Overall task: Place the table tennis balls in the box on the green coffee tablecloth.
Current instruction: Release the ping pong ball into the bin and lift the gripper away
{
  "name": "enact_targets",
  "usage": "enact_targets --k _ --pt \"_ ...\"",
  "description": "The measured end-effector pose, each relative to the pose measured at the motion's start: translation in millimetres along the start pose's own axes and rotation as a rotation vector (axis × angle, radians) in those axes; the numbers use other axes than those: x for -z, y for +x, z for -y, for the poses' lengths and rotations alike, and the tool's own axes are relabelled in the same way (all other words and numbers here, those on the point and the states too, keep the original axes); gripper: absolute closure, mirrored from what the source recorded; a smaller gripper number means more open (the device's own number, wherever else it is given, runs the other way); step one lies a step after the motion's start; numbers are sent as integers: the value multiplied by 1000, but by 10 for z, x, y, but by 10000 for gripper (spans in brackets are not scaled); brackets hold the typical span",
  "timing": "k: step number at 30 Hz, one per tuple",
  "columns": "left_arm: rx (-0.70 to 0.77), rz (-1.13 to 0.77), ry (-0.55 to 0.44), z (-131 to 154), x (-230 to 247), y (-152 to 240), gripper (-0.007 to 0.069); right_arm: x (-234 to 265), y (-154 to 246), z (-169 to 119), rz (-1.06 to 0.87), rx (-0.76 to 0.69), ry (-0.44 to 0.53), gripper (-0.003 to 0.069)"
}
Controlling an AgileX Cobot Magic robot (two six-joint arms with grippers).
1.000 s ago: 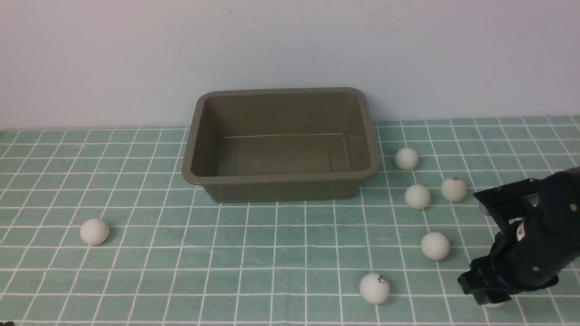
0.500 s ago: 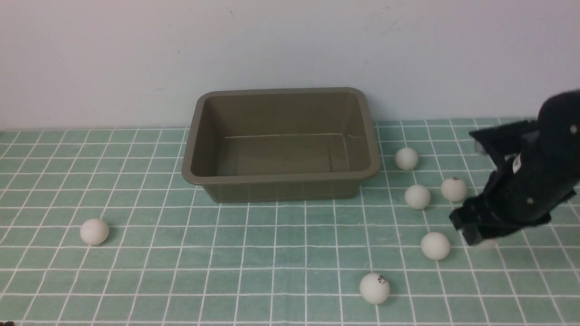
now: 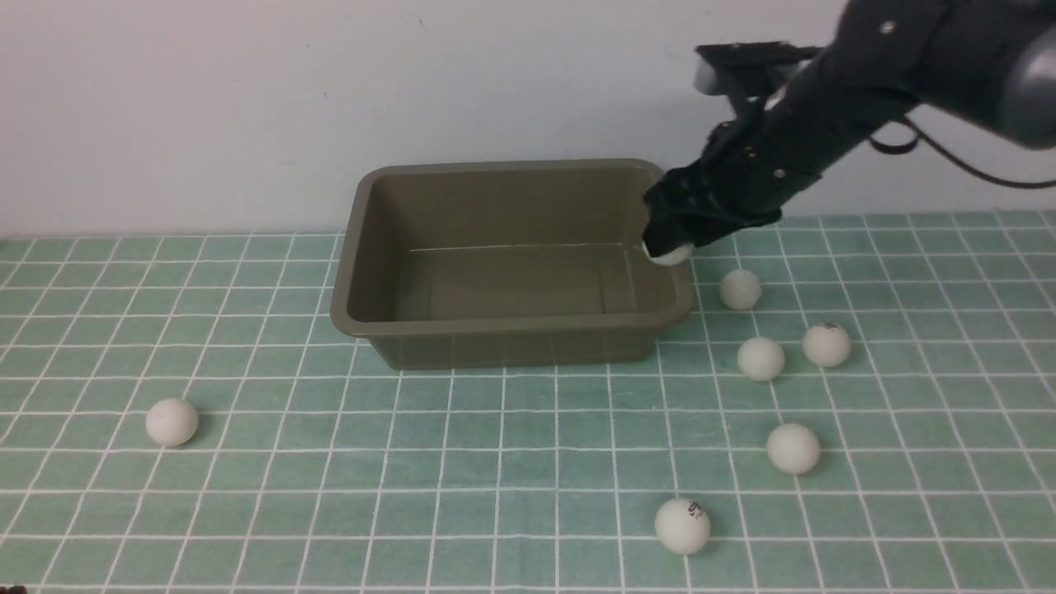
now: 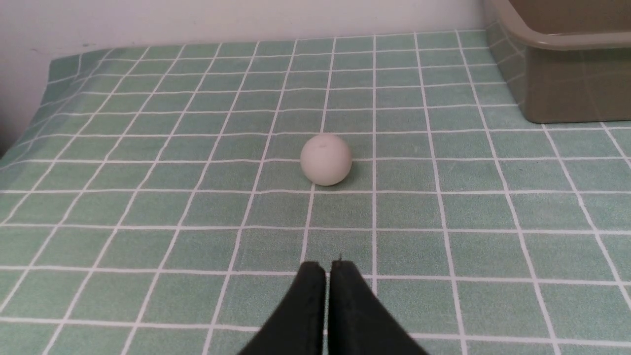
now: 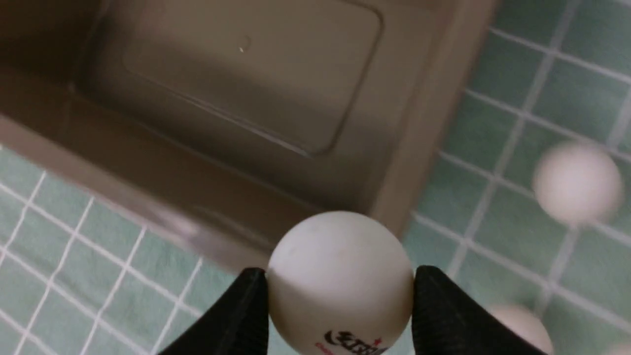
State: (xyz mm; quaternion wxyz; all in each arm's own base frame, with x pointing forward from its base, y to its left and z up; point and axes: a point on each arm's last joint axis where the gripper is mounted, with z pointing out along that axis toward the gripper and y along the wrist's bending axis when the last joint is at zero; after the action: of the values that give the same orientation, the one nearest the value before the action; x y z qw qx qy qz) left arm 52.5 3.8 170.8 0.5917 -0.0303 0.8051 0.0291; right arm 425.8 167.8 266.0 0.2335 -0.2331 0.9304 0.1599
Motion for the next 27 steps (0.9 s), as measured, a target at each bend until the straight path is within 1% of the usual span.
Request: enact_targets --k 1,4,11,14,15,19,23,24,26,27 --pt "0 0 0 0 0 0 629 -139 -90 -46 -3 37 6 314" --pt "0 0 0 0 0 0 629 -310 -199 -115 -5 91 20 314" --pt "0 0 0 0 0 0 629 -590 -297 -201 -45 169 46 312" --pt "0 0 0 0 0 0 629 -660 -299 -212 -70 170 37 291" --pt "0 0 0 0 0 0 629 -683 -290 -216 -81 168 37 274" --pt "0 0 0 0 0 0 629 -682 -285 -208 -108 173 53 237" --pt "0 0 0 0 0 0 629 -422 -425 -184 -70 174 147 231" --pt "0 0 0 0 0 0 629 -409 -427 -181 -70 173 153 231" --pt "0 0 0 0 0 0 629 -198 -486 -86 -38 147 235 231" --pt "0 0 0 0 0 0 629 -163 -493 -75 -32 139 250 231"
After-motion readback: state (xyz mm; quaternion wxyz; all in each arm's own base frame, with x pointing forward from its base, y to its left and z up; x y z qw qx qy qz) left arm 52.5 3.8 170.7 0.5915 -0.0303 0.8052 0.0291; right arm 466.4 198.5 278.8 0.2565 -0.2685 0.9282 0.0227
